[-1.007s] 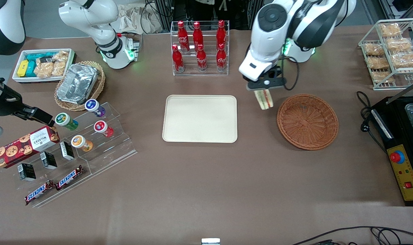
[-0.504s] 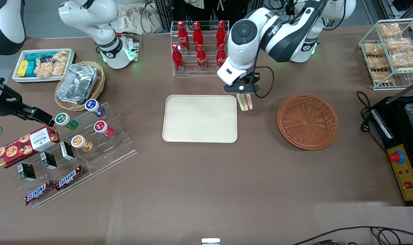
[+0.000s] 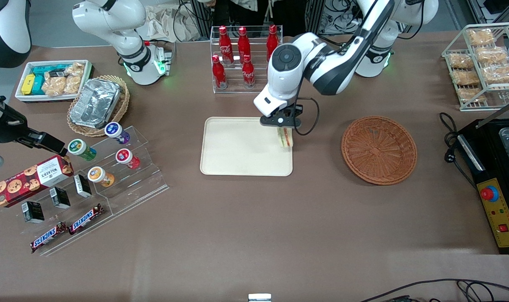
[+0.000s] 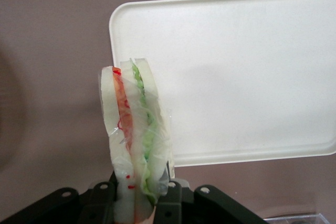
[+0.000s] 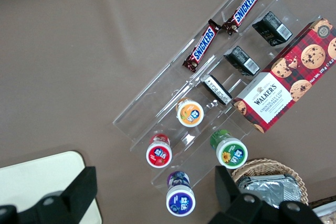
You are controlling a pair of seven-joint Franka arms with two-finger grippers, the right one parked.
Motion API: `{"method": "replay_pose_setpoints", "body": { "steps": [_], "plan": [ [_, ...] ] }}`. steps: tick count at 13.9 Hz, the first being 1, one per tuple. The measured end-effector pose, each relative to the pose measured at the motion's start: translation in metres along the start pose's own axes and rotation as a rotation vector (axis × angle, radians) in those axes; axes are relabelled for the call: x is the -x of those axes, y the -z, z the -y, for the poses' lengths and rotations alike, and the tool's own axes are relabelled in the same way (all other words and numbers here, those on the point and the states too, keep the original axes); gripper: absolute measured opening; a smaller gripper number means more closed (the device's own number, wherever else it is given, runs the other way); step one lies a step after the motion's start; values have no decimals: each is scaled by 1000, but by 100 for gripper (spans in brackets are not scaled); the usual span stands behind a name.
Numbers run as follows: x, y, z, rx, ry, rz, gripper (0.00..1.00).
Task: Place sandwich from basket to tray
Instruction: 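Lower the sandwich onto the tray and open the left gripper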
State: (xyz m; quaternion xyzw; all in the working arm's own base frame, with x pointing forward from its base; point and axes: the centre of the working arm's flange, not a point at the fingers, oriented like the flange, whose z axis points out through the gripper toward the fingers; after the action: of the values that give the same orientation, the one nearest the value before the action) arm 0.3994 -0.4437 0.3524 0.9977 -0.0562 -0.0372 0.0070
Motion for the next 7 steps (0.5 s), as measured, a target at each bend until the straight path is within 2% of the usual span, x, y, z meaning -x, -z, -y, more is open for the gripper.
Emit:
{"method": "replay_pose_setpoints", "body": {
  "steps": [3, 7],
  "plan": [
    [-9, -31, -6, -6, -13, -36, 29],
    [-9, -61, -16, 8, -20, -38, 30]
  ]
}}
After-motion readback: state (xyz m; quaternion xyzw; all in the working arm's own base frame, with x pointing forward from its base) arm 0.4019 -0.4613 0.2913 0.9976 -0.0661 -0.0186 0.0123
